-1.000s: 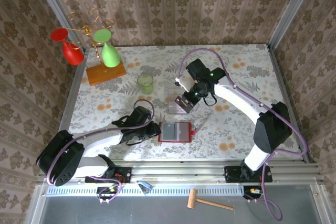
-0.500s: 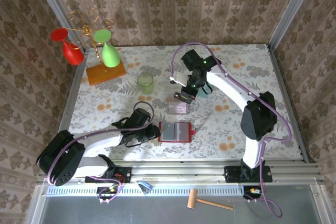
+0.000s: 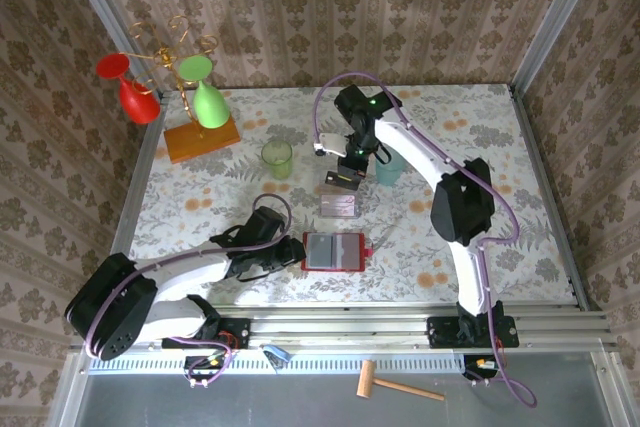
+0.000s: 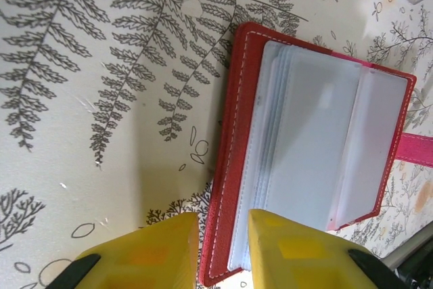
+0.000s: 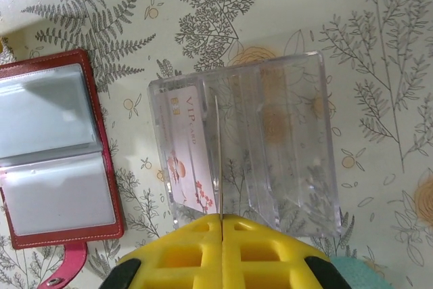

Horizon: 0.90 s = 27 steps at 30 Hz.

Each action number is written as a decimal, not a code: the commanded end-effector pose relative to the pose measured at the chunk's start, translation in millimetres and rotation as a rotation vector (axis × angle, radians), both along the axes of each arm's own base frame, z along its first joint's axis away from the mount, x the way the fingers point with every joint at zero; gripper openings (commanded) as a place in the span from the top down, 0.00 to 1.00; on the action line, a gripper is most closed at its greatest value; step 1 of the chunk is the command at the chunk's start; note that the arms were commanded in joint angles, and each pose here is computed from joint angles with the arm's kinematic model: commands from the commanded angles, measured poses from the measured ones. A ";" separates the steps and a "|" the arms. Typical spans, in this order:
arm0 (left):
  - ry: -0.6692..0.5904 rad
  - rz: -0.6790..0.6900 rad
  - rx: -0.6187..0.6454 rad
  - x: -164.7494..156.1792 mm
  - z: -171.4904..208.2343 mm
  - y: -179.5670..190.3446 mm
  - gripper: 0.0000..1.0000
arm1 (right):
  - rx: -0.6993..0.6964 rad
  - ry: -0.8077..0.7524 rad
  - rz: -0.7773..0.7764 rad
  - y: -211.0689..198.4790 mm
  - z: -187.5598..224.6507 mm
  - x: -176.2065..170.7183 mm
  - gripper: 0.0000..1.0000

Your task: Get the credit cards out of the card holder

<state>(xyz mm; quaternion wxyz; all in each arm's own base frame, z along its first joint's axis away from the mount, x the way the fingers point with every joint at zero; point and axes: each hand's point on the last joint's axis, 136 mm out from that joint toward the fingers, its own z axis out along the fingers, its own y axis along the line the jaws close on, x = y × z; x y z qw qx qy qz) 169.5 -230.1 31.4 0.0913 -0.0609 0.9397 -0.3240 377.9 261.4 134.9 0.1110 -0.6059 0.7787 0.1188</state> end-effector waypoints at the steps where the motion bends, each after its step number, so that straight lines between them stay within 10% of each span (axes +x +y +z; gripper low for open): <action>1: 0.019 0.026 0.019 -2.5 -0.6 9.0 0.74 | -0.008 0.057 0.049 -1.0 -4.6 -6.5 1.00; 27: 0.022 0.079 0.052 -1.8 3.2 34.9 0.73 | 0.010 0.106 0.112 8.2 1.5 -1.0 1.00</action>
